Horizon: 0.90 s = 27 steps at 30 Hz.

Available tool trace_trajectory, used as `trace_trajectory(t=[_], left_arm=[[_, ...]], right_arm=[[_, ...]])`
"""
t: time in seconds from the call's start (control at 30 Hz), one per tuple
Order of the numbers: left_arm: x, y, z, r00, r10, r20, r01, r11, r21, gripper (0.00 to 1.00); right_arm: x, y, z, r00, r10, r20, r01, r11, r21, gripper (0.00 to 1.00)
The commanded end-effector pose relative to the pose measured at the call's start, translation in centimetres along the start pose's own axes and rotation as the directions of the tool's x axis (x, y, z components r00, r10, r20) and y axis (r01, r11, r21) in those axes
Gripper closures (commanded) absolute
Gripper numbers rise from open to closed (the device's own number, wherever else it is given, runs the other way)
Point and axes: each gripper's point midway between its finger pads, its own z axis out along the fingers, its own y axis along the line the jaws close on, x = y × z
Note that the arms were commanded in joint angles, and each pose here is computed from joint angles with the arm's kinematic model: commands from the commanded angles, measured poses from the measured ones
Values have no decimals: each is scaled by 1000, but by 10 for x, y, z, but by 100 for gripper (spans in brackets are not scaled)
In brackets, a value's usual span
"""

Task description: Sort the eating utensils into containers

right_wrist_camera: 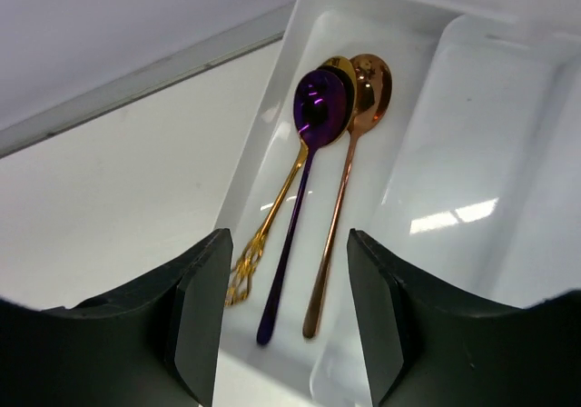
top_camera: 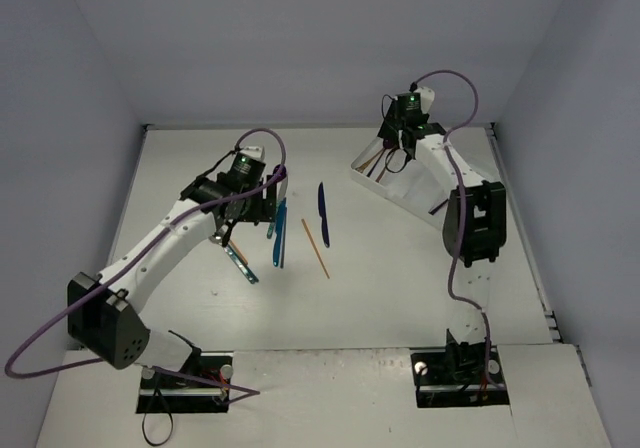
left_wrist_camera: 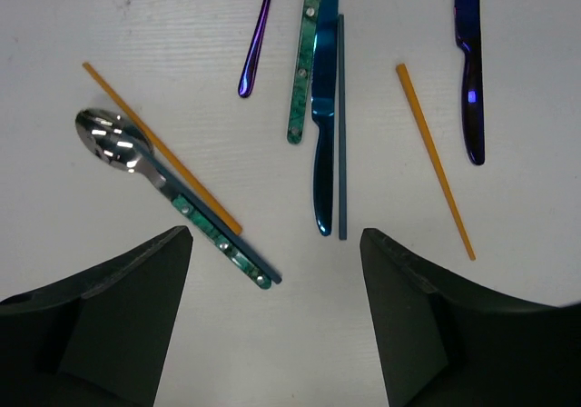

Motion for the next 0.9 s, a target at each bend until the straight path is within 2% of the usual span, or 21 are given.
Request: trace_trajectory(t=[0.0,0.07,0.17,0.43,0.53,0.7,0.87], left_arm=[[-51,-8,17,998,39,39,-41,998,51,32],[-65,-9,30,996,75,42,-77,996,50,33],[-73,-7,71,990,140,-15,-139,989,45,40],[-77,-7,154,972,202,-121,-189,976,112,48],[-91,-4,171,975,196,-107,-186,977,101,51],[-92,-3,198,974,190,-126,-174,977,123,56],[-88,-3,217,969,200,-143,-182,975,129,58]], right_arm=[[-67,7,-113,985,-41,169,61,991,-116,49],[-55,-3,-136,986,-55,158,75,989,-127,49],[-43,-15,-176,984,-54,167,80,985,-156,49],[-21,-22,-264,978,-8,207,73,949,-307,47],[-21,-29,-292,965,-10,262,97,941,-324,47],[-21,-34,-314,953,-38,301,143,931,-336,44],[-16,-37,-319,956,-45,288,144,931,-335,44]])
